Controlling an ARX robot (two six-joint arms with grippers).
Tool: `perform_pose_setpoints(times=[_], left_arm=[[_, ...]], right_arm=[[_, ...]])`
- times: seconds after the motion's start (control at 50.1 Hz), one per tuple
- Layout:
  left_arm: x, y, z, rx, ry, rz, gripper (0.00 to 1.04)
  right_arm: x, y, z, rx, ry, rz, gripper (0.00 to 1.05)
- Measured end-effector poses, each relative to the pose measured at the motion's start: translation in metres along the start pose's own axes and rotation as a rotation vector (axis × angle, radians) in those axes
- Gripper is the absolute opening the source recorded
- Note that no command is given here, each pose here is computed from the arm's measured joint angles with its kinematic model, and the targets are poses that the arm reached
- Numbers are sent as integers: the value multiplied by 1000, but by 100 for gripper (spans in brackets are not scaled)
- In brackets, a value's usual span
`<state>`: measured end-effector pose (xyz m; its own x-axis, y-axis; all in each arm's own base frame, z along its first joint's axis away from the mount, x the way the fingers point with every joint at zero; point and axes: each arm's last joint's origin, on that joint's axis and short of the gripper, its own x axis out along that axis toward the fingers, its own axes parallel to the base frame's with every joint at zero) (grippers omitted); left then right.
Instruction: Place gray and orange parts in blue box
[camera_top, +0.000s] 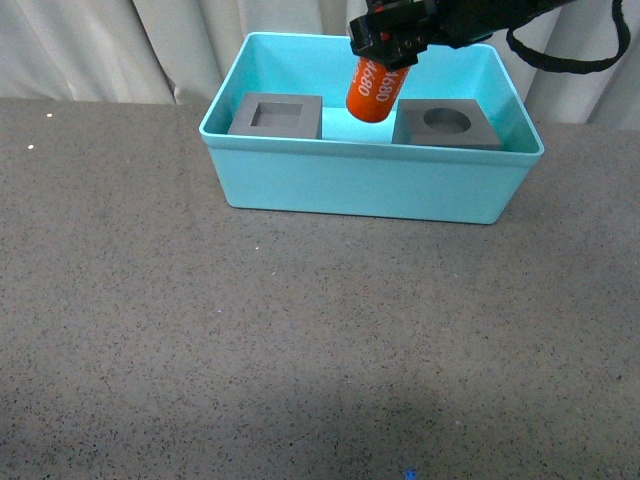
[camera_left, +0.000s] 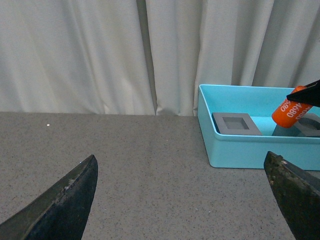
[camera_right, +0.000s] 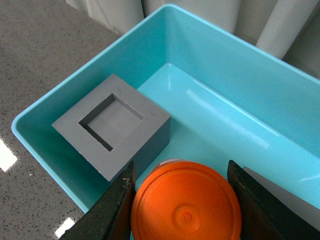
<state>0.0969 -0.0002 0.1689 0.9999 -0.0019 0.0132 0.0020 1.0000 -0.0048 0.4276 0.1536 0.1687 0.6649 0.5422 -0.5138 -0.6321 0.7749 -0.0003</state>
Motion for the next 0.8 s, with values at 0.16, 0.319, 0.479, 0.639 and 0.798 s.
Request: perform_pose_setpoints(times=[0.16,0.319,0.479,0.639,0.798], left_arm=[[0,0,0,0,0,0,98],[0,0,0,0,0,0,98],[0,0,0,0,0,0,98],[0,0,0,0,0,0,98],[0,0,0,0,0,0,98]], right_arm=[[20,-5,-8,28,43,6,45],[36,-9,-13,48,80,12,45],[46,-11,-14,53,113,10,45],[54,-9,-17,55,155,24,45],[63,-7,-20,49,192,35,45]])
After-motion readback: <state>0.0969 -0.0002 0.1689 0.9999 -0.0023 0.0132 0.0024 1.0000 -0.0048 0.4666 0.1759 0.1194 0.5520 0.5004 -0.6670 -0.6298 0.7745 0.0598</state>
